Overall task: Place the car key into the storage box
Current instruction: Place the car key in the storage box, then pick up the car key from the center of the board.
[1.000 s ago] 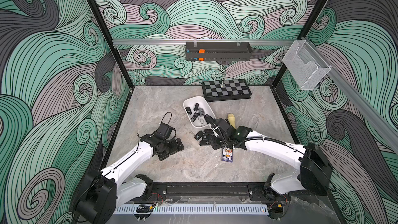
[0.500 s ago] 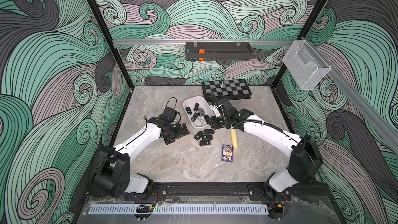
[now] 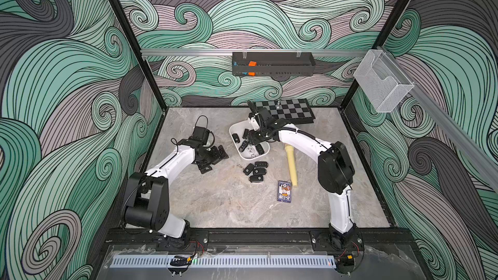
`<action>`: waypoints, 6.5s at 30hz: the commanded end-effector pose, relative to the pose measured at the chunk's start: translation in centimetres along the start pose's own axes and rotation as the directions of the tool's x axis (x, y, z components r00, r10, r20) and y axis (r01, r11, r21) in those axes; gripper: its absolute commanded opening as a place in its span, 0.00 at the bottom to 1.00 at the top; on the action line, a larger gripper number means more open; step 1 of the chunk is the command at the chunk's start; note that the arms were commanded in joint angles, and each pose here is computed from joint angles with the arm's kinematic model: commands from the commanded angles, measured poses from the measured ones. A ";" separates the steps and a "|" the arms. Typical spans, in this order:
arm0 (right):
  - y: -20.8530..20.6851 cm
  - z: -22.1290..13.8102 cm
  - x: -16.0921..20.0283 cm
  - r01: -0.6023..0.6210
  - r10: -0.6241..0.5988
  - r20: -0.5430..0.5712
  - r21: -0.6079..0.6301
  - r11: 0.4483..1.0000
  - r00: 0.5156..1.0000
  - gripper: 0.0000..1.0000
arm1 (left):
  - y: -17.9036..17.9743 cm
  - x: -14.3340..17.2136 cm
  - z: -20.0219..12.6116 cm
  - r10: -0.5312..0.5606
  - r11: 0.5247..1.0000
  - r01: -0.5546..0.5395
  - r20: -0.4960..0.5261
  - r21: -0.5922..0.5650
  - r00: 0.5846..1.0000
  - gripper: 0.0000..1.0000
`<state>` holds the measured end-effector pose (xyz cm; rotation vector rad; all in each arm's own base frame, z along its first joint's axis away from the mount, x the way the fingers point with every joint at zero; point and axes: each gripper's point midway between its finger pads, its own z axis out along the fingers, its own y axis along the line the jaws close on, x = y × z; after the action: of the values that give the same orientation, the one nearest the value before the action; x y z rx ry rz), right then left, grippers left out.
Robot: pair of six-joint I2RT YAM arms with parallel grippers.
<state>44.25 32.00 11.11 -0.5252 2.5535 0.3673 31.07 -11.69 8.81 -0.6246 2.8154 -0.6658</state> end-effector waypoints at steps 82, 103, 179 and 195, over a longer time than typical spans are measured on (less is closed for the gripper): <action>0.6 -11.0 18.6 -0.118 0.101 -0.124 -0.137 0.984 0.987 0.73 | 3.2 8.2 -1.8 -0.130 0.983 0.137 -0.063 0.124 0.990 0.98; 3.4 -3.9 21.2 -0.014 -0.021 -0.225 -0.151 0.988 0.974 0.77 | 3.2 8.0 -2.2 -0.121 0.989 0.127 -0.085 0.075 0.989 0.98; 6.3 -1.4 22.2 0.429 -0.439 -0.282 -0.100 0.898 0.853 0.26 | 3.7 8.1 -2.0 -0.141 0.986 0.146 -0.064 0.076 0.988 0.98; 7.1 -8.3 16.3 0.294 -0.304 -0.070 -0.128 0.947 0.950 0.26 | 1.4 5.0 -0.4 -0.095 0.991 0.101 -0.081 0.086 0.992 0.98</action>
<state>23.55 31.16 9.43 -1.0475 2.4936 0.3868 24.70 -12.05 7.28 -0.8135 2.8401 -0.8260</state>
